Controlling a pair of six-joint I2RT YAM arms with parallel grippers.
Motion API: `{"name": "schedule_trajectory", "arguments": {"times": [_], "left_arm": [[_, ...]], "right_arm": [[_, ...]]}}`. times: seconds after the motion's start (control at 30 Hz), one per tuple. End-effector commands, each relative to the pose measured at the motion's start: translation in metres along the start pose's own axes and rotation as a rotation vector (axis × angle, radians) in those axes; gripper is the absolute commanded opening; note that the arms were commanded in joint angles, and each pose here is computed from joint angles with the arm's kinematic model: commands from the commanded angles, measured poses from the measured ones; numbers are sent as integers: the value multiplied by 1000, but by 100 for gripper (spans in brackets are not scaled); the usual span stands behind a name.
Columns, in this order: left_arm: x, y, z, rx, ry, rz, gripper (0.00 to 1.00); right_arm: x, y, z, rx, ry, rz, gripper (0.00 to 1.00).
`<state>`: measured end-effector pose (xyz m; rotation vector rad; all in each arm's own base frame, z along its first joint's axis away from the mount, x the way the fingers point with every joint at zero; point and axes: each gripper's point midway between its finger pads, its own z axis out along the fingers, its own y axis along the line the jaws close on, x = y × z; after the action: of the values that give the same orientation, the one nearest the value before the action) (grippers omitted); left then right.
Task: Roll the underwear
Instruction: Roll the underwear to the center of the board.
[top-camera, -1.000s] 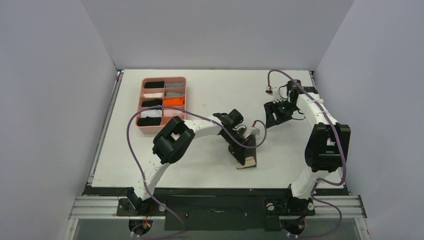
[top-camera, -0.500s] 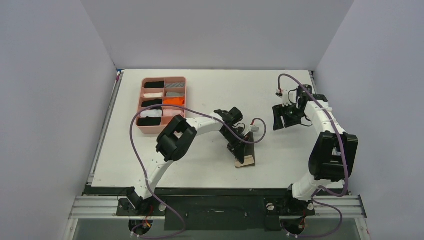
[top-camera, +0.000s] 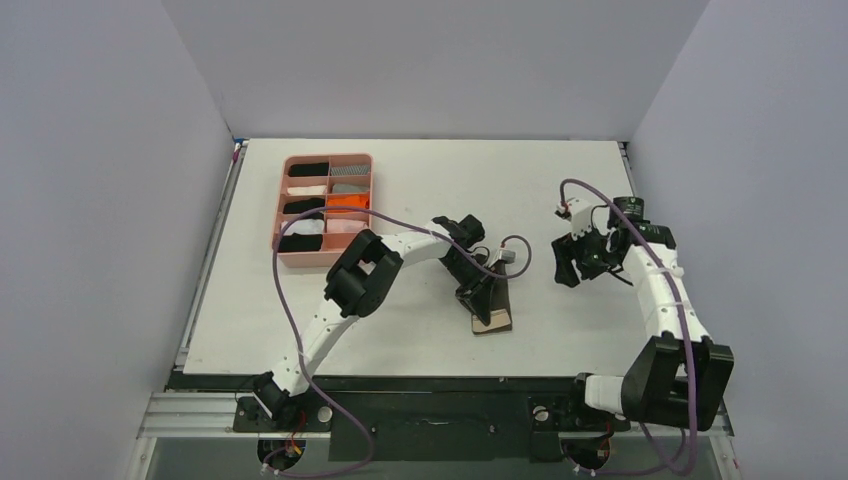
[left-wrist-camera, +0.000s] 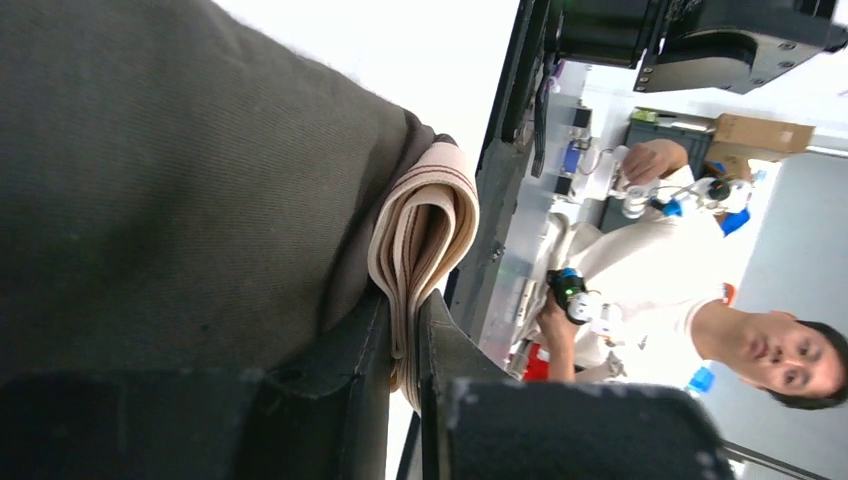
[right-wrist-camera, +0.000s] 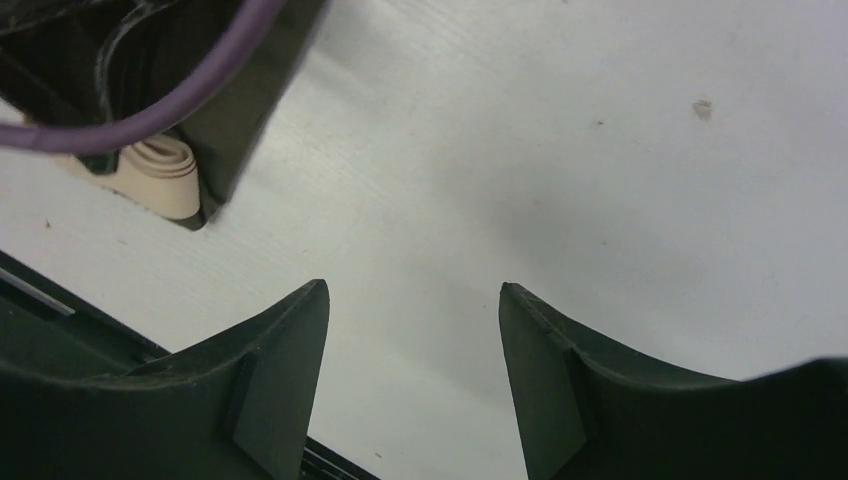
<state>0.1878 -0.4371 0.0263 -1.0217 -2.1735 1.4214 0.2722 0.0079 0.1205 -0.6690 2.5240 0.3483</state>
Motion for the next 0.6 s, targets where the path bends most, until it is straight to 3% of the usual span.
{"name": "schedule_trajectory", "arguments": {"times": [0.0,0.17,0.57], "left_arm": [[1,47,13,-113,18,-76,0],[0,52,15,-48,16,-187,0],[-1,61,18,-11,20,-269,0]], "right_arm": [[9,34,-3,-37,-8,-233,59],[18,62,7,10,35,-407,59],[26,110,38,77,113,-737,59]]}}
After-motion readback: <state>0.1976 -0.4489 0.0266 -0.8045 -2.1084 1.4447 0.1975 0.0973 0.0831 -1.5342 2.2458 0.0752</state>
